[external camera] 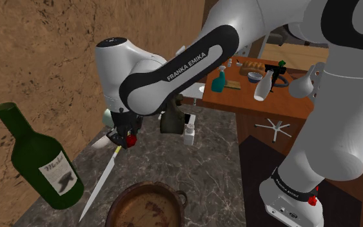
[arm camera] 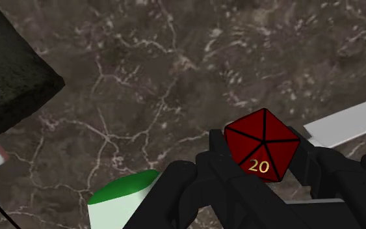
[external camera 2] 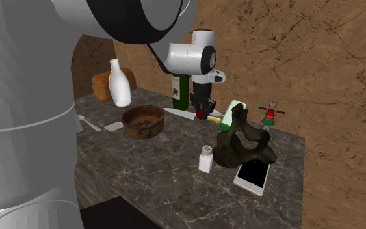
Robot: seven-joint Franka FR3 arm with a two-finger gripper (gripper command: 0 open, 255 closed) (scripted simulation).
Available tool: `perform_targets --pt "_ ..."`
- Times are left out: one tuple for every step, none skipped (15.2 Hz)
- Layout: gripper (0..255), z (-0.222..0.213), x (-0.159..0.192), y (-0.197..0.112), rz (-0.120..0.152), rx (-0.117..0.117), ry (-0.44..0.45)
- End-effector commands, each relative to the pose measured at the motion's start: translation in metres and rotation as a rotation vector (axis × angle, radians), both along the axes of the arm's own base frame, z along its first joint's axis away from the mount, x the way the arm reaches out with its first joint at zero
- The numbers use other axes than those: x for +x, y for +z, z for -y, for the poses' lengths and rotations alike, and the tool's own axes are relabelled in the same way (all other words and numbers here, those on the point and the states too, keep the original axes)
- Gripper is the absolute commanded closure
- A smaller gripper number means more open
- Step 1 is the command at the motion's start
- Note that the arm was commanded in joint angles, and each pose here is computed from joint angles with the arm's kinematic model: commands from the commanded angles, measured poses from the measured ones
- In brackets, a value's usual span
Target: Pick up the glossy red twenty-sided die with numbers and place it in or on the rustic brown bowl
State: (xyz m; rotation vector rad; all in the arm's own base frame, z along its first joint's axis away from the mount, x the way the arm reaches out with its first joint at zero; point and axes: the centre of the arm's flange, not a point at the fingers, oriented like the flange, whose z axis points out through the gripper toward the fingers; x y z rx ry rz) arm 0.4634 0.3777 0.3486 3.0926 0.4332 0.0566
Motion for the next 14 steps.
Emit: perform_targets --pt "255 0.000 0.000 0.011 0.000 0.000 0.000" --pt "255 0.000 0.000 0.016 0.000 0.000 0.000" --pt "255 0.000 0.000 0.022 0.000 0.000 0.000" --pt "255 0.000 0.000 0.027 0.000 0.000 0.000" --pt "255 0.000 0.000 0.032 0.000 0.000 0.000" --pt "255 0.000 0.000 0.037 0.000 0.000 0.000" --pt "255 0.000 0.000 0.043 0.000 0.000 0.000" --pt "255 0.000 0.000 0.048 0.000 0.000 0.000" --pt "255 0.000 0.000 0.053 0.000 0.000 0.000" --pt "255 0.000 0.000 0.059 0.000 0.000 0.000" --pt "255 0.000 0.000 0.064 0.000 0.000 0.000" --pt "255 0.000 0.000 0.069 0.000 0.000 0.000" --pt "255 0.000 0.000 0.074 0.000 0.000 0.000" --pt "255 0.000 0.000 0.080 0.000 0.000 0.000"
